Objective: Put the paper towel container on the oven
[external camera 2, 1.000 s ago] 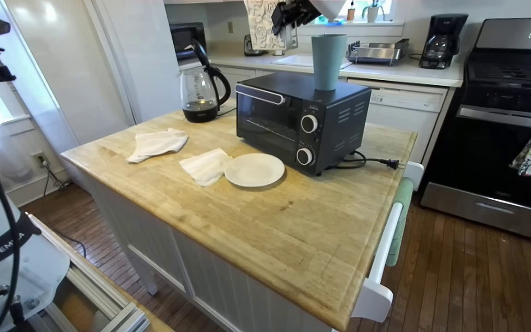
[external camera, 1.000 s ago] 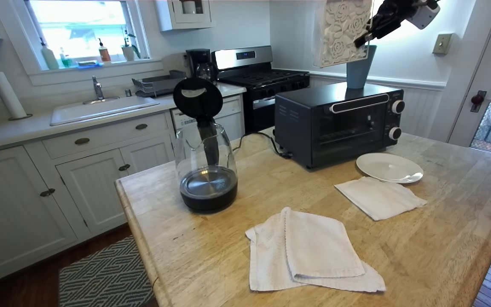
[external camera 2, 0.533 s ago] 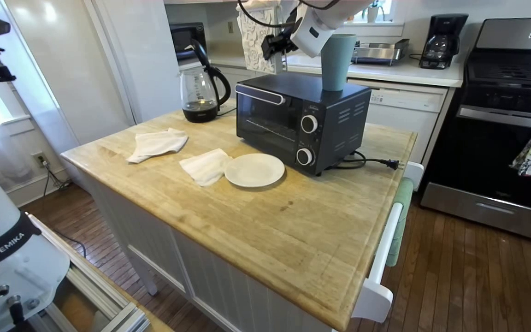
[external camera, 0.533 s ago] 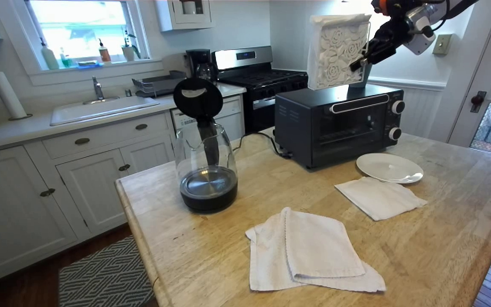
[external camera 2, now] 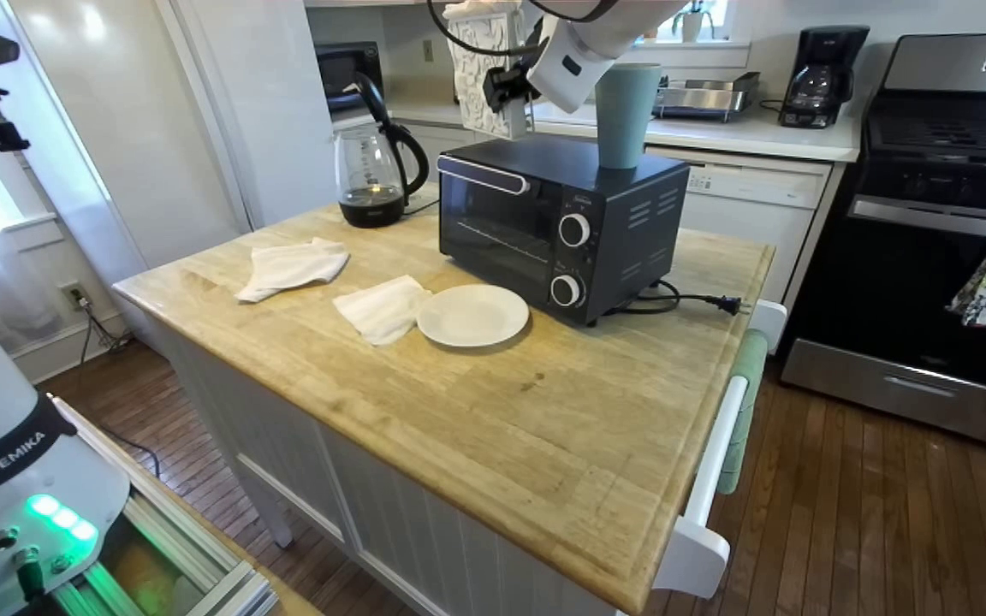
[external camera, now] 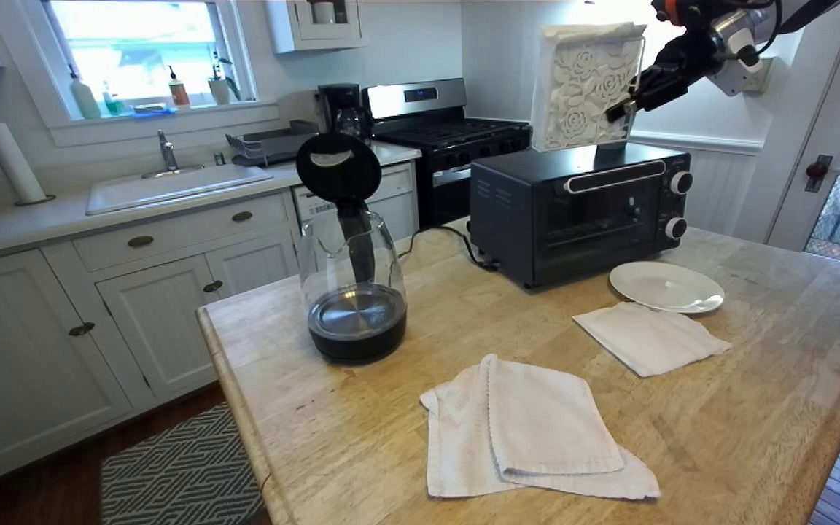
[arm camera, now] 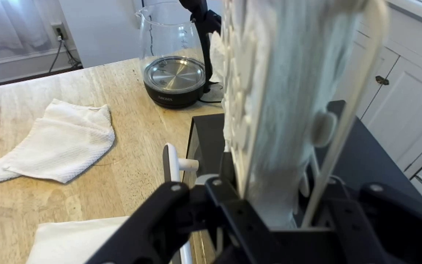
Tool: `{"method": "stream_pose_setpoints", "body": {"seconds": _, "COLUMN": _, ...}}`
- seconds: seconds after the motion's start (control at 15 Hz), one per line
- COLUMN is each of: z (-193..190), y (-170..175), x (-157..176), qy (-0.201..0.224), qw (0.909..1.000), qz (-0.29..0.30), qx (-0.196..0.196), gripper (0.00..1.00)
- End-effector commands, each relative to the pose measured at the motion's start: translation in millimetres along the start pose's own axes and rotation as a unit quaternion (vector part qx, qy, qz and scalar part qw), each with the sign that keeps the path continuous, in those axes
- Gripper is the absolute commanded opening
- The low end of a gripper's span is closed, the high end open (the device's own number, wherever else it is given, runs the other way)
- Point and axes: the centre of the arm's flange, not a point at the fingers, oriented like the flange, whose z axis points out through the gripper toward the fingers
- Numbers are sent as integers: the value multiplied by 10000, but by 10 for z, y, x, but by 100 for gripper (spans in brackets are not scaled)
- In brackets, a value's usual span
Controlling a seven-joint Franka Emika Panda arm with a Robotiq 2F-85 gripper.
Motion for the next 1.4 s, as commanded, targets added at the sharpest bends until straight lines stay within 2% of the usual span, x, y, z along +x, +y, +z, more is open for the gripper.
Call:
{"method": "stream_pose_setpoints", "body": {"seconds": 0.0, "z": -22, "y": 237, "x": -136, "qy": -45, "qw": 9990, "qz": 89, "qx": 443, "gripper": 16}}
{"method": "stream_pose_setpoints", "body": {"seconds": 0.27, "z": -19, "y": 312, "x": -163, "qy": 58, "qw": 9972, "qz": 161, "qx": 725, "gripper": 16}}
{"method": "stream_pose_setpoints", "body": {"seconds": 0.6, "z": 57, "y": 267, "x": -94, "qy": -125, "qw": 9945, "qz": 326, "qx": 985, "gripper": 16}}
{"method": "stream_pose_setpoints", "body": {"seconds": 1.0, "z": 143, "y": 176, "x": 15, "qy": -240, "qw": 9931, "qz": 522, "qx": 1018, "gripper": 16}}
{"method": "stream_pose_setpoints", "body": {"seconds": 1.33, "z": 201, "y": 126, "x": 107, "qy": -142, "qw": 9927, "qz": 680, "qx": 988, "gripper": 16}}
